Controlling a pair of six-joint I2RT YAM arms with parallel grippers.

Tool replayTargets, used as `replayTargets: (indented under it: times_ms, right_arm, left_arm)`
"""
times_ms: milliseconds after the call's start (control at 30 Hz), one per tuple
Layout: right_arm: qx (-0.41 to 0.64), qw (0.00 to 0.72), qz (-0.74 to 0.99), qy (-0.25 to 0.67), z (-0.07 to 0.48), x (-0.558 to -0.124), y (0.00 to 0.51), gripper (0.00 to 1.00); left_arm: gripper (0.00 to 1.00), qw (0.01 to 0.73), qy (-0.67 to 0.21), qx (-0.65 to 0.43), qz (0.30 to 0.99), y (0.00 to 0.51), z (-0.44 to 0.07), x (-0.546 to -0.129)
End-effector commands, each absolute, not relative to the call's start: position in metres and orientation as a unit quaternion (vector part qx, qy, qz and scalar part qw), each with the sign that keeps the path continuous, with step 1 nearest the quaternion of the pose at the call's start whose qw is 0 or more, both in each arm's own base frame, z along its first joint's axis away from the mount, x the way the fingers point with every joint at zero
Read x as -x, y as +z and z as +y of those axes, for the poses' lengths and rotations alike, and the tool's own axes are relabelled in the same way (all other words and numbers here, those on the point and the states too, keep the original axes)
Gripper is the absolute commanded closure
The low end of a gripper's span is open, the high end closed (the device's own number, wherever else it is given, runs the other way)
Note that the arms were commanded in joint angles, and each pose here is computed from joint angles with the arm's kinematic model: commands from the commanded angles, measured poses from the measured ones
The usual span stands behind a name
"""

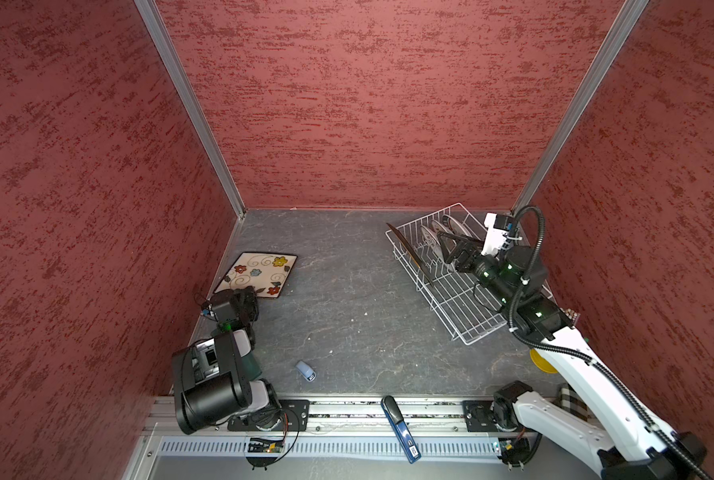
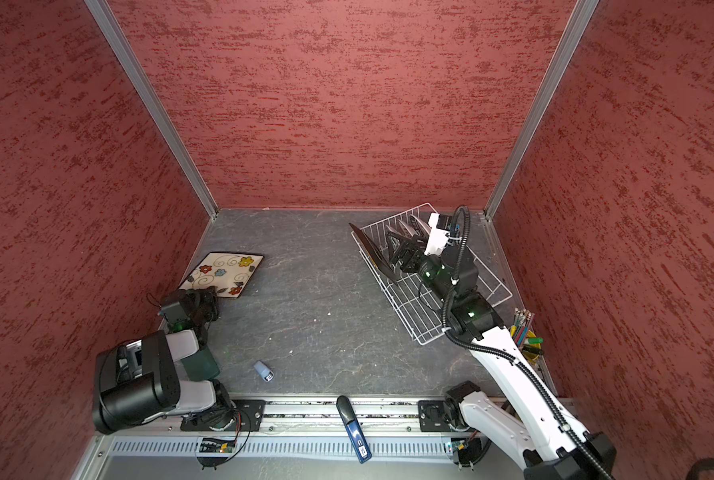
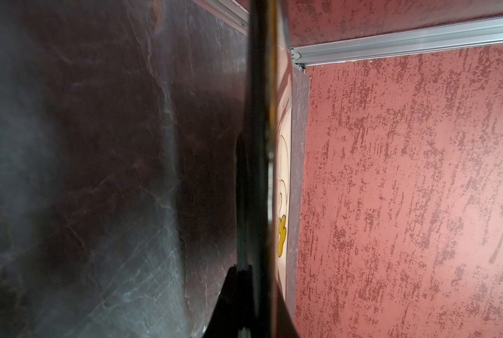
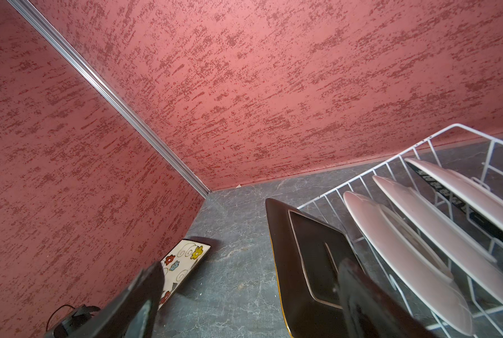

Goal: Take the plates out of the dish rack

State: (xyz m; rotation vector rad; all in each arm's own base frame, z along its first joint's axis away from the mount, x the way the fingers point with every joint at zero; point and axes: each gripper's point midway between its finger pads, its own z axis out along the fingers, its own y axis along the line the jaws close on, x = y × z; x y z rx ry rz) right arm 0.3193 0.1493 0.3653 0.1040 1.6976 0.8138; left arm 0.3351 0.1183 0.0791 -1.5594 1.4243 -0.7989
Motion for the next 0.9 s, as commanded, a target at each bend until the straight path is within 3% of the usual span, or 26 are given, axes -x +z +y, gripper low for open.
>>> replayTargets:
  times_ms: [0,700,867]
  right_arm:
    - [-0.047,0.607,0.713,0.348,0.143,-0.317,0.388,0.07]
    - [-0.045,0.610,0.715,0.338,0.139,-0.312,0.385,0.06]
    - [-0.047,0.610,0.717,0.334,0.138,-0.312,0.383,0.06]
  left_arm:
    - [1.00,0.540,-0.365,0.550,0.522,0.158,0.134,-0.362]
    - [1.00,0.537,-0.364,0.552,0.523,0.130,0.143,-0.382]
    - [0.83,0.533,-0.366,0.549,0.530,0.124,0.138,-0.385]
